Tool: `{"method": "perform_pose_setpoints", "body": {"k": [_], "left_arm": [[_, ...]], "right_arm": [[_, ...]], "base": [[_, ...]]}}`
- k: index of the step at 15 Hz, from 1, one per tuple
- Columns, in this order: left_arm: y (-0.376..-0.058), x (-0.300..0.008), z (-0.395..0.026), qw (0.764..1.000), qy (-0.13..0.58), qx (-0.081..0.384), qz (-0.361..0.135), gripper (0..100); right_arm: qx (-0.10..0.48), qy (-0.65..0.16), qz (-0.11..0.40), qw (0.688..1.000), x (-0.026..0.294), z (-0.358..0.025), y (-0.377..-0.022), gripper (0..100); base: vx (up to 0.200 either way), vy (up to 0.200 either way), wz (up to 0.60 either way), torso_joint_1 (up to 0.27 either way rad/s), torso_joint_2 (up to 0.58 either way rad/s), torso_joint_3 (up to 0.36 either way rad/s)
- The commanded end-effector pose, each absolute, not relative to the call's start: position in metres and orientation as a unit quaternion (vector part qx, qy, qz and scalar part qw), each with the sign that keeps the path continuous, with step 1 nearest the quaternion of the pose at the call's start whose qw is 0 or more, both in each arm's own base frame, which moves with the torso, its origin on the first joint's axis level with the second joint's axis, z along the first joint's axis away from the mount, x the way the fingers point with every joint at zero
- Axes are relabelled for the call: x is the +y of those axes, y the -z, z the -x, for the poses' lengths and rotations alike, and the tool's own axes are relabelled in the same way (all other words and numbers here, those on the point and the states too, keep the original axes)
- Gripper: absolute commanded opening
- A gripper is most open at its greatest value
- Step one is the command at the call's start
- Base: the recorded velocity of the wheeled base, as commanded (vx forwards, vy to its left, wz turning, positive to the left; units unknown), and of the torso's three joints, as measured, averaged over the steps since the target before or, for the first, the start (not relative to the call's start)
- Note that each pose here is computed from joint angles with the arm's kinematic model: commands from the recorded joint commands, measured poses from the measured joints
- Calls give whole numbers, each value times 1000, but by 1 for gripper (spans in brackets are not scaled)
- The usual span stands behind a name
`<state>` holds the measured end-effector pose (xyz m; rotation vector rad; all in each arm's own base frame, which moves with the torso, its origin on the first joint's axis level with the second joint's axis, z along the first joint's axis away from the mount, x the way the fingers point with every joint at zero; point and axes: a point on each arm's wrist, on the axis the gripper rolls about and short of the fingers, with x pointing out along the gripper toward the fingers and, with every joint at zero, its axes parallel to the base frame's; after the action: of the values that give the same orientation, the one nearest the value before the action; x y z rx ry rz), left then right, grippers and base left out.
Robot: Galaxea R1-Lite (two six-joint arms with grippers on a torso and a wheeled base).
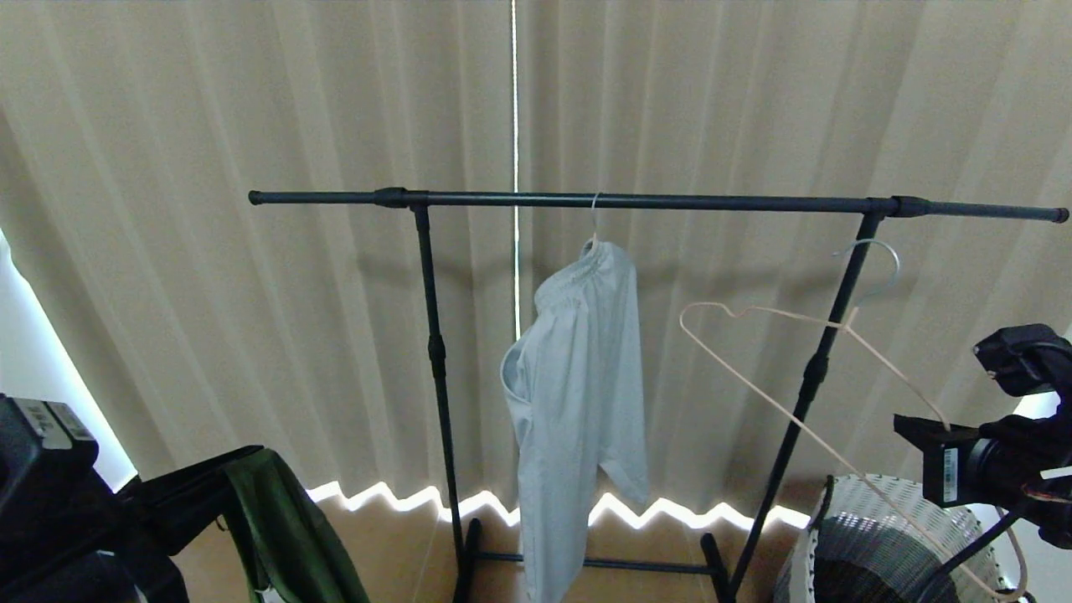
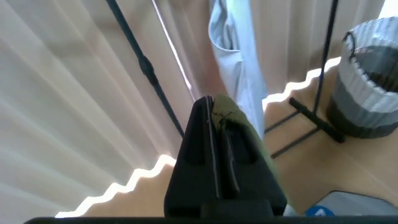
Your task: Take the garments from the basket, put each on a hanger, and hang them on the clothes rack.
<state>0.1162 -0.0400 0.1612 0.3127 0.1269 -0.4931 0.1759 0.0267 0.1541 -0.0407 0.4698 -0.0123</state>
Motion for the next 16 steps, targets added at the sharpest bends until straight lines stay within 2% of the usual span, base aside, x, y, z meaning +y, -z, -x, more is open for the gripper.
{"method": "perform_pose_setpoints", "body": {"k": [1, 2, 3, 4, 6, 7, 9, 11, 14, 16], "left_arm": [[-171, -46, -143, 953, 229, 71, -186, 0], [-171, -46, -143, 953, 229, 71, -186, 0], [-181, -49, -160, 962, 169, 79, -200, 0], [-188, -49, -165, 964, 149, 88, -204, 0], [-202, -52, -170, 961, 154, 115, -199, 0], [-208, -54, -172, 961, 157, 130, -188, 0], [-234, -72, -187, 962, 174, 181, -105, 0], [-244, -90, -208, 964, 170, 197, -48, 0], [-241, -107, -237, 971, 109, 205, -50, 0], [-245, -116, -246, 974, 95, 196, -56, 0]], "right_arm": [[229, -30, 22, 973, 37, -174, -156, 0], [229, -30, 22, 973, 37, -174, -156, 0], [188, -96, 11, 977, 52, -161, -168, 0], [185, -137, 1, 973, 60, -155, -170, 0], [184, -179, -13, 966, 73, -150, -172, 0], [186, -192, -15, 963, 77, -149, -172, 0], [195, -250, -33, 948, 95, -140, -173, 0], [204, -310, -55, 927, 112, -130, -175, 0], [195, -358, -65, 911, 131, -124, -187, 0], [207, -380, -54, 900, 142, -120, -184, 0]], "base": [[0, 0, 0, 0, 0, 0], [0, 0, 0, 0, 0, 0], [0, 0, 0, 0, 0, 0], [0, 0, 0, 0, 0, 0], [0, 0, 0, 0, 0, 0], [0, 0, 0, 0, 0, 0], [0, 0, 0, 0, 0, 0], [0, 0, 0, 0, 0, 0], [0, 0, 0, 0, 0, 0], [0, 0, 0, 0, 0, 0]]}}
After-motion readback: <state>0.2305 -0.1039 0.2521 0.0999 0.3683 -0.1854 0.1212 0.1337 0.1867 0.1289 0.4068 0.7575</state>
